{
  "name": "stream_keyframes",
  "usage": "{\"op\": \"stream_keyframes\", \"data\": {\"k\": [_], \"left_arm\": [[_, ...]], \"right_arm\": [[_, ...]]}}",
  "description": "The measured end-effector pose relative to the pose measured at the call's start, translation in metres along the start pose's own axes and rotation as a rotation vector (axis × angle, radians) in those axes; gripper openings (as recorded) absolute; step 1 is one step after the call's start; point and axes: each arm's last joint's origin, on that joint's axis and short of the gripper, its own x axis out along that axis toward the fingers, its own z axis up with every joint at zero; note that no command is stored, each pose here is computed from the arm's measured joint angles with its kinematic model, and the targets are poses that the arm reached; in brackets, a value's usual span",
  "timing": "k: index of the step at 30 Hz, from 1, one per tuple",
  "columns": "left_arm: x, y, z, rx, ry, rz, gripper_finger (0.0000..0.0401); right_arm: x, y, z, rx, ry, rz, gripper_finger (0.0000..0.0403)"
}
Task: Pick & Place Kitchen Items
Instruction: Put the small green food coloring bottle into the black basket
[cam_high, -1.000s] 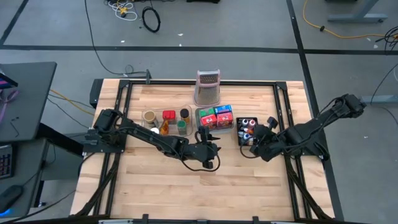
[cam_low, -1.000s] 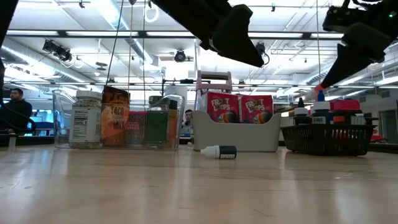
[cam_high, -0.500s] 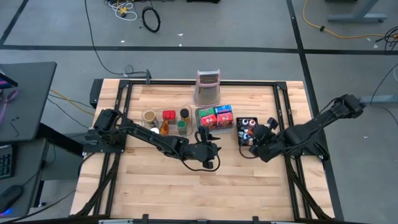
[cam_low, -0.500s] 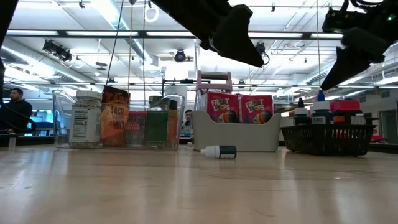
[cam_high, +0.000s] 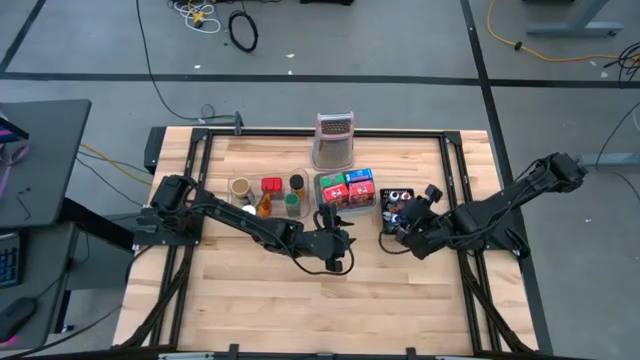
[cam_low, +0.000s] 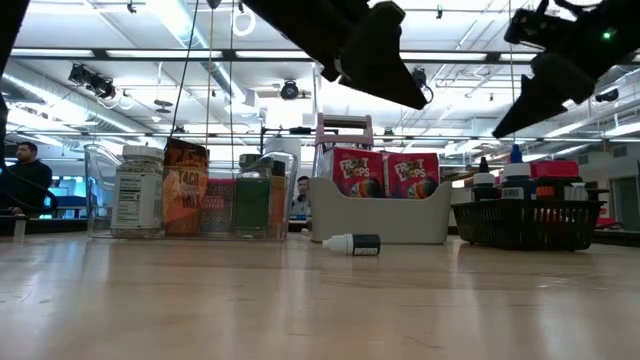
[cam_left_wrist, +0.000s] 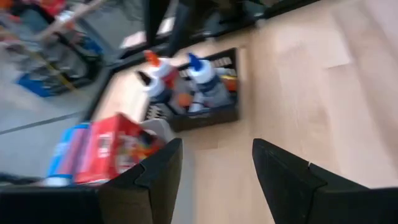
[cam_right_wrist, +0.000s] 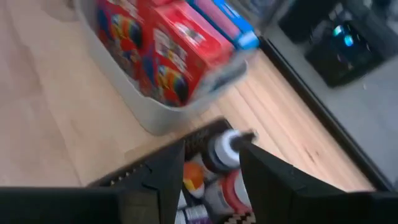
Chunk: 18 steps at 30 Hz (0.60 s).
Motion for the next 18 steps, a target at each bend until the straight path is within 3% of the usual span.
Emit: {"op": "stream_keyframes", "data": {"k": [5, 10, 14, 18], "left_arm": [[0.000, -0.005, -0.003, -0.077, 0.013, -0.175, 0.0206], [-0.003, -0.012, -0.015, -0.131, 0.139, -0.339, 0.0206], [-0.005, -0.014, -0.029, -0.206, 0.267, -0.379, 0.0206], [-0.006, -0.021, -0.049, -0.181, 0.332, -0.376, 0.0206]], "right_arm": [[-0.001, 0.009, 0.012, -0.027, -0.089, 0.068, 0.0153], [-0.004, 0.019, 0.028, 0.018, -0.195, 0.172, 0.0152], [-0.007, 0.026, 0.035, 0.003, -0.227, 0.293, 0.0162], [-0.004, 0.033, 0.036, -0.037, -0.233, 0.310, 0.0178]]}}
